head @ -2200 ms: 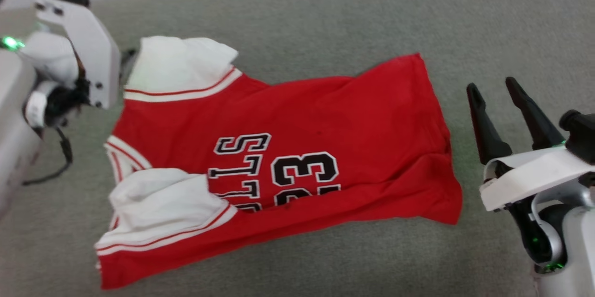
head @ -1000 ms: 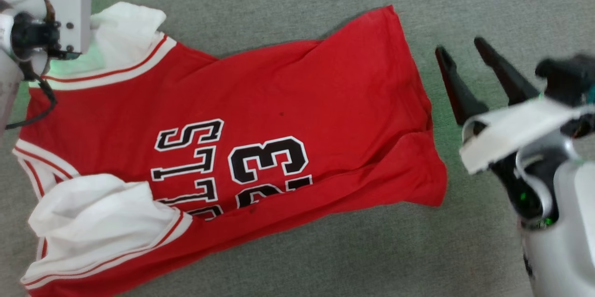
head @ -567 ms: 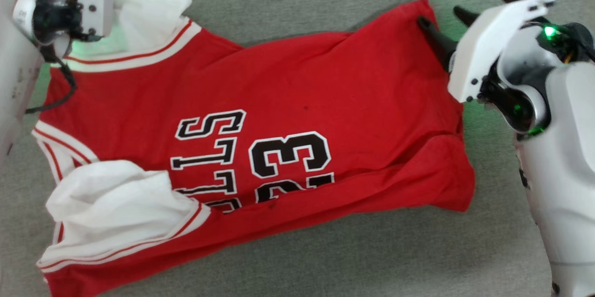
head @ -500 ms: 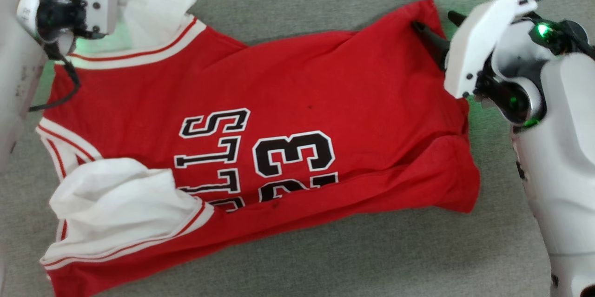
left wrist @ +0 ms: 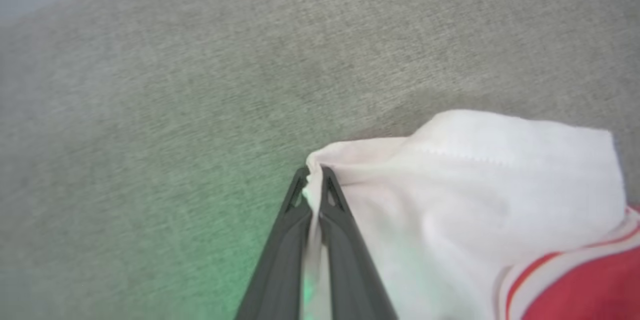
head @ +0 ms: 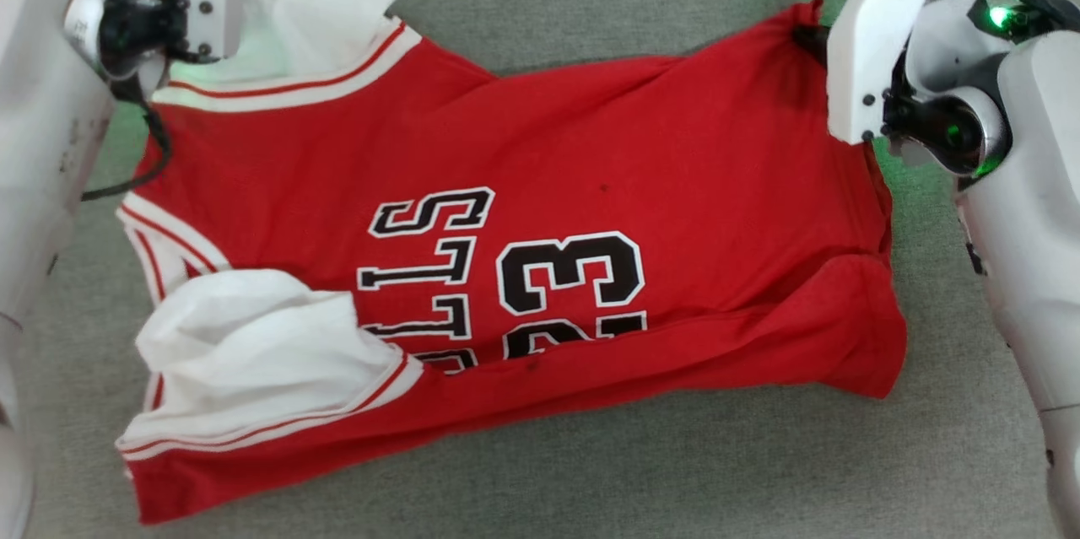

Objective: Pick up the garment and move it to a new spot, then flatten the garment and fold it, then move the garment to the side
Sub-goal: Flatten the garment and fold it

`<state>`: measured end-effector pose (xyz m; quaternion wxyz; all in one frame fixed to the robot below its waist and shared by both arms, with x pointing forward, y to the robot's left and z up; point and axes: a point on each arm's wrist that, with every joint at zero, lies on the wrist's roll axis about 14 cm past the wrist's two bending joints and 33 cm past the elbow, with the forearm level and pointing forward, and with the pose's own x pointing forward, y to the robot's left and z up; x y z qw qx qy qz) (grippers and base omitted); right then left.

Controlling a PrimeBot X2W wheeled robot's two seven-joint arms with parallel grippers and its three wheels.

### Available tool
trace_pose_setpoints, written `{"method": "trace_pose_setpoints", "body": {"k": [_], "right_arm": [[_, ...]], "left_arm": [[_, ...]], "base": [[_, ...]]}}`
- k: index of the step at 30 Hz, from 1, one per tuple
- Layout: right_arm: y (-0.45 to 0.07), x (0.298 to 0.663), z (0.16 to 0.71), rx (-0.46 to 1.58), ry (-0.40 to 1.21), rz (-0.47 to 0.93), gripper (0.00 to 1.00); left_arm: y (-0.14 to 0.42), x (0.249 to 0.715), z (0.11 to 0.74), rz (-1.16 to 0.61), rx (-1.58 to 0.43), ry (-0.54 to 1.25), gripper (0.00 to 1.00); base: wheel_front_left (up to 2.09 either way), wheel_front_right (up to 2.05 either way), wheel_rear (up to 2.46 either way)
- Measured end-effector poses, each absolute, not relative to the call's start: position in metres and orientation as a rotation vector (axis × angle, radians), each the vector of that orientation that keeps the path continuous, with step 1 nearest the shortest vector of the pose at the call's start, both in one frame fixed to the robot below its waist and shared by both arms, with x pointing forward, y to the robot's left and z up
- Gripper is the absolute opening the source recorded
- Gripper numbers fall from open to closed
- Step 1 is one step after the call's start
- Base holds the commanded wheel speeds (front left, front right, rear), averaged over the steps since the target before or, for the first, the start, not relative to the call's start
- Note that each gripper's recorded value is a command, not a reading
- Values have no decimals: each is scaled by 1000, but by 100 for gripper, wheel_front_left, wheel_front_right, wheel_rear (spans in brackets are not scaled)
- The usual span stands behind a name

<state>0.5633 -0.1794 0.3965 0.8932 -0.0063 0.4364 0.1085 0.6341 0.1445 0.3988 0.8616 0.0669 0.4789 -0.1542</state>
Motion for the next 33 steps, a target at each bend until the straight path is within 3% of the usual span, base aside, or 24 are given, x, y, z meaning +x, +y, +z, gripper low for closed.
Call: {"method": "trace_pose_setpoints", "body": {"k": [10,17,33], "right_arm": [[-189,553,423,-46,761,246,0],[-187,530,446,-55,701,291,0],[-177,450,447,32,757,333,0]], "left_arm": [[164,626,456,-323,167,881,0],[178,595,487,-341,216,854,0],[206,440,472,-314,203,1022,0]], "base": [[0,0,0],[0,0,0],[0,0,0]]}}
